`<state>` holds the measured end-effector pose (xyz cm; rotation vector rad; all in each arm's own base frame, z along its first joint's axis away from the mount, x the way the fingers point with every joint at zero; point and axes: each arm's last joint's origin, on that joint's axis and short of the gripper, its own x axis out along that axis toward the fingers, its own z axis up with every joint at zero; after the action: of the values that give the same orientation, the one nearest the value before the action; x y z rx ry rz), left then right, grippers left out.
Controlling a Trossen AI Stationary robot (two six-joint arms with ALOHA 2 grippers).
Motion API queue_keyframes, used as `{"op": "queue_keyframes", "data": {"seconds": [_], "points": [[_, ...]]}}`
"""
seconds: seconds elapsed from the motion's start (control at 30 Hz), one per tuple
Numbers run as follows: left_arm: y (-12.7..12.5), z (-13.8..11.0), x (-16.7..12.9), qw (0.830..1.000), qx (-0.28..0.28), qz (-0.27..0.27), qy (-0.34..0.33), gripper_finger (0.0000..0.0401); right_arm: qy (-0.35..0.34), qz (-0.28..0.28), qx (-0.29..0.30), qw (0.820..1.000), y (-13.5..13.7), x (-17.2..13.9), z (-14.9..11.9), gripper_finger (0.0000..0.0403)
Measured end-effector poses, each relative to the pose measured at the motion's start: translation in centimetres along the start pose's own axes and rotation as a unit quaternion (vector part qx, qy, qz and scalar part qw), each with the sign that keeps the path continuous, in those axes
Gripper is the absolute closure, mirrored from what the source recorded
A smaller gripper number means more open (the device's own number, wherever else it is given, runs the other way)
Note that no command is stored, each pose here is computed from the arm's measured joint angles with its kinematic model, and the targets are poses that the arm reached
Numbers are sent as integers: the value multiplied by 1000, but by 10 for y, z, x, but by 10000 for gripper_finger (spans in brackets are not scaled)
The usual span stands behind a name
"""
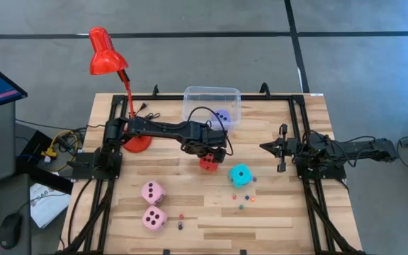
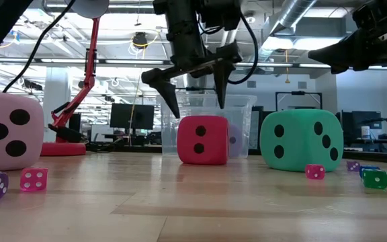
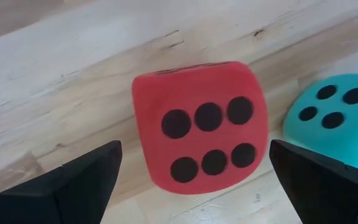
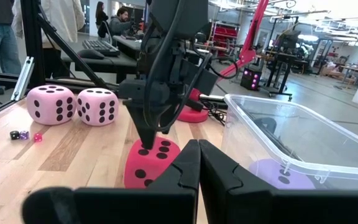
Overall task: Pick & Place Dice
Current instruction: Put the large red die into the transparent bin
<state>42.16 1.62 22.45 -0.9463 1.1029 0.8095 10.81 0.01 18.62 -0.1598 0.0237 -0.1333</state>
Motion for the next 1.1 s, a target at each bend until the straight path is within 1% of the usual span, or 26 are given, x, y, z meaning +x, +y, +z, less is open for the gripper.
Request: {"op": "queue_keyframes", "data": {"seconds": [0.2,0.37,0.53,0.6,0.7,0.83,0.93,1.1], "points": [[-3,4,0,1000,-3,-20,-10,2,0,0,0,1000,0,0,0,403],[-1,7,0,1000,11,-18,-11,1,0,0,0,1000,0,0,0,403],[-1,9,0,1000,9,-19,-15,1,0,0,-3,1000,0,0,0,403],[-1,9,4,1000,9,-23,-18,1,0,0,-3,1000,0,0,0,403],[3,6,11,1000,9,-14,-12,1,0,0,-3,1000,0,0,0,403],[2,3,20,999,10,-30,-15,1,0,0,-4,1000,0,0,0,403],[1,3,20,999,10,-37,-13,1,1,0,-5,1000,0,0,0,403],[3,1,23,999,10,-34,-10,1,2,0,-5,1000,0,0,0,403]]}}
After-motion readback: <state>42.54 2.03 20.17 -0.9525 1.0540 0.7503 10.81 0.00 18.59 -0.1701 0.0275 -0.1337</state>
